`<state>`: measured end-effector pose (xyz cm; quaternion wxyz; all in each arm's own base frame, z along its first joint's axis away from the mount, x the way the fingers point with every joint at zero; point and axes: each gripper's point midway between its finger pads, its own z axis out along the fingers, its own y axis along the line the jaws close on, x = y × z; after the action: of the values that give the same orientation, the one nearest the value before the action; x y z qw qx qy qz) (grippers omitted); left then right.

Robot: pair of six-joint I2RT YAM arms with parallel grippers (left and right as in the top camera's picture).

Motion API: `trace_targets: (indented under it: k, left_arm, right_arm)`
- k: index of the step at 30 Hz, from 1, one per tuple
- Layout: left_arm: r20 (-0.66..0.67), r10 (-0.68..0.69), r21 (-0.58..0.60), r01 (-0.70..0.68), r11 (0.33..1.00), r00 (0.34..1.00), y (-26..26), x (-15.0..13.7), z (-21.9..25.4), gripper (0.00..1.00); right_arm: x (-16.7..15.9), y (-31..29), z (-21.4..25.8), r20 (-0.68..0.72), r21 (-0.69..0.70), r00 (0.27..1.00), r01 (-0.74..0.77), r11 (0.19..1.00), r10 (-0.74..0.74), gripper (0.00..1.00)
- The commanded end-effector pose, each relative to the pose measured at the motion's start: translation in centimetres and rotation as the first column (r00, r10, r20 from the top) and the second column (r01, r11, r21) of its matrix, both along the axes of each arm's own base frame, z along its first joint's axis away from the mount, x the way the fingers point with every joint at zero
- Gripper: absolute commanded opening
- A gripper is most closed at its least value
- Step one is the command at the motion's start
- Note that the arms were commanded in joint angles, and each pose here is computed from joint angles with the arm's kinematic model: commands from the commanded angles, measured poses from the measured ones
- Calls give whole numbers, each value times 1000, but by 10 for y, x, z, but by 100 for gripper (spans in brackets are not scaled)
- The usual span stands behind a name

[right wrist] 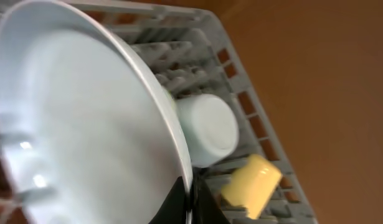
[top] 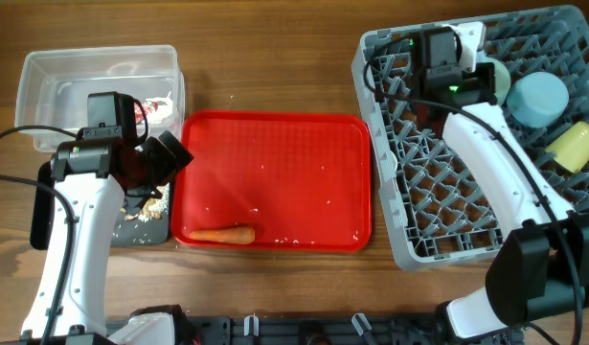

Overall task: Sort waste into correct bins and load items into the dishwasher rack
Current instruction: 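Grasp the light-blue plate with the right gripper and stand it in the rack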

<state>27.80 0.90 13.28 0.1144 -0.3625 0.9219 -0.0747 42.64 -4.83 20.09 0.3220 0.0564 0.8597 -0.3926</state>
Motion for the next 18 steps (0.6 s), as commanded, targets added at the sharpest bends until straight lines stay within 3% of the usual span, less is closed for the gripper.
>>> trace_targets:
  k: [1,2,3,5,7,8,12,13,17,18]
  left_arm:
    - [22,2,1,-2,1000,1000,1,1,5,100]
    - [22,2,1,-2,1000,1000,1,1,5,100]
    - [22,2,1,-2,1000,1000,1,1,5,100]
    - [21,2,1,-2,1000,1000,1,1,5,100]
    - [19,2,1,-2,1000,1000,1,1,5,100]
    - [16,2,1,-2,1000,1000,1,0,5,100]
    - [-7,-5,-19,5,1000,1000,-3,-6,4,100]
    - [-18,-14,-38,14,999,1000,-8,-8,3,100]
    - [-53,-177,-63,174,983,983,-43,-20,-3,100]
    - [-87,-147,-83,140,987,985,-57,-27,-10,100]
  right_arm:
    - [2,54,-5,18,101,992,-129,987,128,5]
    - [-1,66,-5,3,103,987,-160,982,161,28]
    - [-6,77,-7,-18,103,982,-186,977,189,58]
    - [-16,96,-17,-73,158,964,-243,957,257,90]
    - [-24,107,-20,-79,258,952,-267,928,296,100]
    - [-29,117,-15,-61,326,938,-305,895,341,100]
    - [-58,185,19,90,600,777,-542,588,623,100]
    - [-65,189,22,101,634,776,-533,561,623,100]
    - [-79,161,10,46,737,909,-312,600,415,100]
    - [-80,149,7,26,744,927,-269,612,375,100]
